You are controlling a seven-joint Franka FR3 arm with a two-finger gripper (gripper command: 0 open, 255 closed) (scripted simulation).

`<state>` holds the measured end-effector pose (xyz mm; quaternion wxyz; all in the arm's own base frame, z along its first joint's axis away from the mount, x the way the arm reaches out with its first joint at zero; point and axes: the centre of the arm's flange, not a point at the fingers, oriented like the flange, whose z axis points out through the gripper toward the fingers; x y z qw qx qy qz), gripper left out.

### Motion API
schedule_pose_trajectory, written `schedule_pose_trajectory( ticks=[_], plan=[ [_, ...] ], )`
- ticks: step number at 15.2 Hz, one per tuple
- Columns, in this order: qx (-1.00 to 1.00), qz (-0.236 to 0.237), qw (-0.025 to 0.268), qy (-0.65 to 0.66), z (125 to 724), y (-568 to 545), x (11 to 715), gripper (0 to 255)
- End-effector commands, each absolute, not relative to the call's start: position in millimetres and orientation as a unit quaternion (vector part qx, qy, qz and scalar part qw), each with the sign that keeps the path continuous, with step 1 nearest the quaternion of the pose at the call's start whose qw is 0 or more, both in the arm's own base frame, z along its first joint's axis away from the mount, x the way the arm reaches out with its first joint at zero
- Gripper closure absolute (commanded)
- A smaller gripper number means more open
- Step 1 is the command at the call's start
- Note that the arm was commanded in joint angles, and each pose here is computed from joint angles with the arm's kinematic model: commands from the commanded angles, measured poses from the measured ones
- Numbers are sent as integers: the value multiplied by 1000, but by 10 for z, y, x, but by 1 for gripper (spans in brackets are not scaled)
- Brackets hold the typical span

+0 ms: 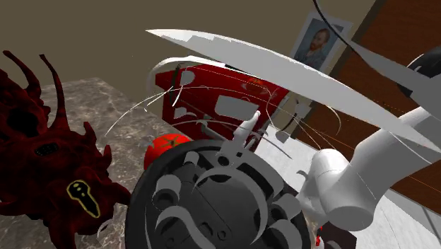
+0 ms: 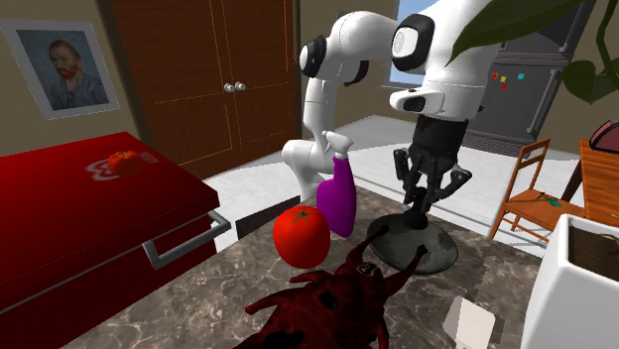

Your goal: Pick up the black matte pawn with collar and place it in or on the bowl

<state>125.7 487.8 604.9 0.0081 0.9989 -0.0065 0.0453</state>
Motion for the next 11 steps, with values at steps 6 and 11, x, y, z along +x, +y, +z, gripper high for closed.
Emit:
schedule_pose_trajectory(
  ticks=[6,11],
  plan=[
    [999,45,8,-7,5684,4880,1250,255],
    [999,45,8,-7,5579,4880,1250,255]
  ],
)
